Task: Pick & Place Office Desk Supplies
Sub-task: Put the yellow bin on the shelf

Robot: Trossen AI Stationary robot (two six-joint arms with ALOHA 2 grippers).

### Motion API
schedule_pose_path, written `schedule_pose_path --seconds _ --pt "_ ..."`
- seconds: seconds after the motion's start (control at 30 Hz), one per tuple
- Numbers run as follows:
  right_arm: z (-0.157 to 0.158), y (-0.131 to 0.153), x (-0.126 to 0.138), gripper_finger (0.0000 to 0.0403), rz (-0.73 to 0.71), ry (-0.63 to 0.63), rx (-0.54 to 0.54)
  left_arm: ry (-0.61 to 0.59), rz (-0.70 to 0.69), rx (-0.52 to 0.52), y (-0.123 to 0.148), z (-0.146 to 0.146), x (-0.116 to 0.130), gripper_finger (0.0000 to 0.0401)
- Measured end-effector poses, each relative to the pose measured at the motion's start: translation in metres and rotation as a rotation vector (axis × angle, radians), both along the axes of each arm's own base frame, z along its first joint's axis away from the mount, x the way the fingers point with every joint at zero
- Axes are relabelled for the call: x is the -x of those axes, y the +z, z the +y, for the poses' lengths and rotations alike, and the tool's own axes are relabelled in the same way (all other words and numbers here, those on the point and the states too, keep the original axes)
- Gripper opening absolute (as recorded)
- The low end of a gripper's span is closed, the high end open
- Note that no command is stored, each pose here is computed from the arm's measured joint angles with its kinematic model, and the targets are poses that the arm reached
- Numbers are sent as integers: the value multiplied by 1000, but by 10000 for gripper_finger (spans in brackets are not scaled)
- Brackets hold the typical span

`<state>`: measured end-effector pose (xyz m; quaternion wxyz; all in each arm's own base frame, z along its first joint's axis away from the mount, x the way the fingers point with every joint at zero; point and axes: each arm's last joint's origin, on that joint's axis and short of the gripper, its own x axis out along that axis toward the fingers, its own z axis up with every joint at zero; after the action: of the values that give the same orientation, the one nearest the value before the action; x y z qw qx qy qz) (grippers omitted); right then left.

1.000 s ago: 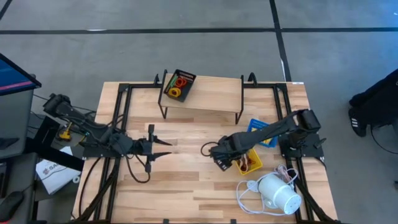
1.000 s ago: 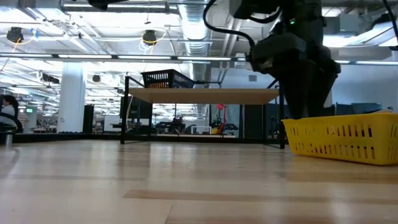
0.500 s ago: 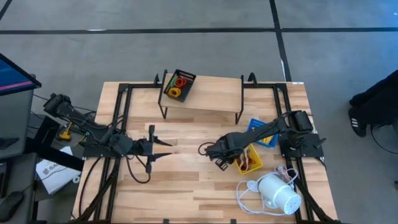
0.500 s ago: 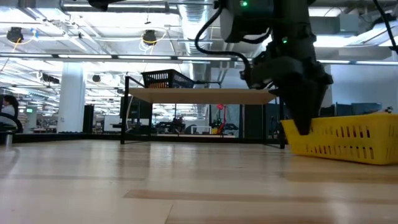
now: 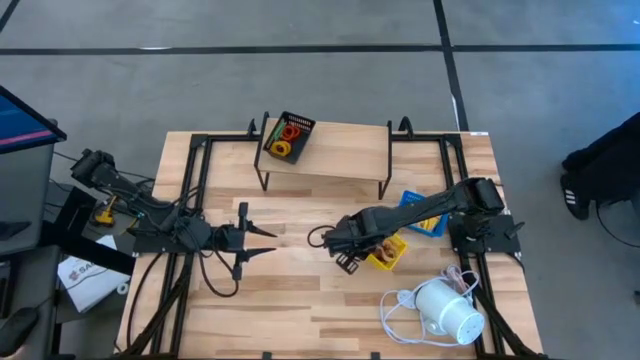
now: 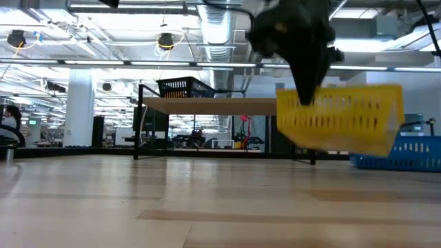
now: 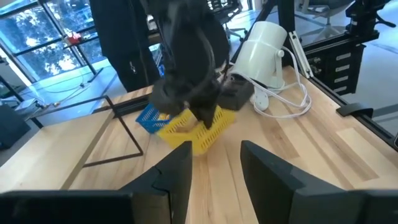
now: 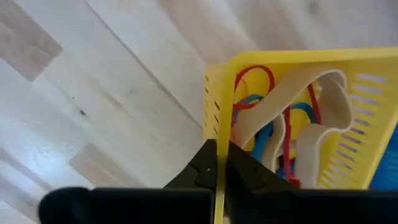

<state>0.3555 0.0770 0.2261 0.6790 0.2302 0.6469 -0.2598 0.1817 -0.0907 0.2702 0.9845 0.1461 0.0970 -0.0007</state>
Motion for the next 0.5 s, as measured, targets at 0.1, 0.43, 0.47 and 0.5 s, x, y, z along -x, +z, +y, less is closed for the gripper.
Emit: schedule_pose_path --seconds 0.1,0.43,0.47,0.5 --pt "-2 24 1 5 19 4 52 0 -6 2 1 0 0 130" --pt "-50 77 -7 5 -6 -6 73 31 -23 7 2 1 0 130" --pt "-57 82 -7 5 -11 -14 74 32 -24 10 2 1 0 130" --pt "-64 88 -7 5 -25 -25 71 32 -25 12 2 1 0 130"
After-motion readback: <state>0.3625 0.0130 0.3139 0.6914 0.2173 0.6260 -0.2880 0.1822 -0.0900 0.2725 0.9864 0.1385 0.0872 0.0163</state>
